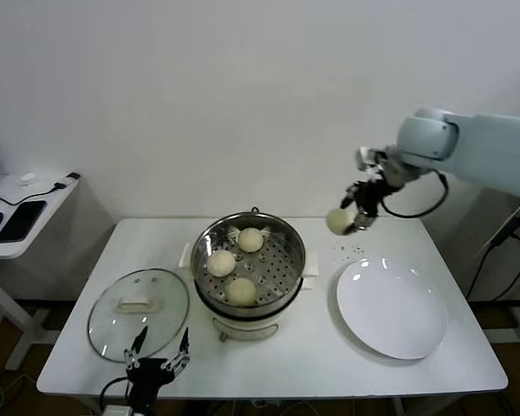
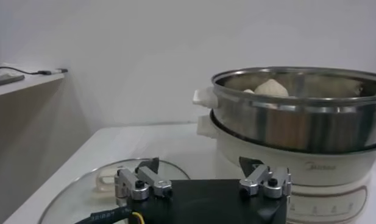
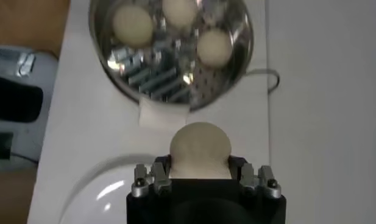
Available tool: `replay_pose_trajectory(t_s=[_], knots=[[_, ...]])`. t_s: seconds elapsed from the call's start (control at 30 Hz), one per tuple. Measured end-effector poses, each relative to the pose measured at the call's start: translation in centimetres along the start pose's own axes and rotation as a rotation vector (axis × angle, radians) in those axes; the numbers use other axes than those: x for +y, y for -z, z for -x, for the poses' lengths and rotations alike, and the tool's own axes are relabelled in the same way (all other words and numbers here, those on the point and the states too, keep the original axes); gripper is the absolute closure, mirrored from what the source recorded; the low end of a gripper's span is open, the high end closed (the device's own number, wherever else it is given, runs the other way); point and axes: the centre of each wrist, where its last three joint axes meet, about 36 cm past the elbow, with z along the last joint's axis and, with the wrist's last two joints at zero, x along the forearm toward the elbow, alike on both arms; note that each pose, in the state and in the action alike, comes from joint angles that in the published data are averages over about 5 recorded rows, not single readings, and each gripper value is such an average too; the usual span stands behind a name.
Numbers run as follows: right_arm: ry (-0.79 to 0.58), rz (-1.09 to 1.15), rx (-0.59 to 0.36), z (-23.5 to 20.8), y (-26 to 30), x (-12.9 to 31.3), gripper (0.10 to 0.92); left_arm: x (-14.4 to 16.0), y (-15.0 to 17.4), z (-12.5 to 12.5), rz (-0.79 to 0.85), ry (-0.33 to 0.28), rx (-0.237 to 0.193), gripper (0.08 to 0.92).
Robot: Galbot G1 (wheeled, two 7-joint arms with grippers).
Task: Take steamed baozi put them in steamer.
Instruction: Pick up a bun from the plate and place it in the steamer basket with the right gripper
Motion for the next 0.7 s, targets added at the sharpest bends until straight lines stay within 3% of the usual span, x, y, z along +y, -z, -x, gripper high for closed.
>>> replay_pose_trajectory(t_s=[0.3,0.7], knots=[[0.053,-0.038,0.035,5.1,7.4,0.6,0.394,0.2,0.1,0.1,-0.007,0.006,-0.004,0.177],[0.076,-0.027,0.097,13.0,8.3,1.2,0.394,0.3,-0.2,0.3,-0.013,0.008,0.002,0.177]])
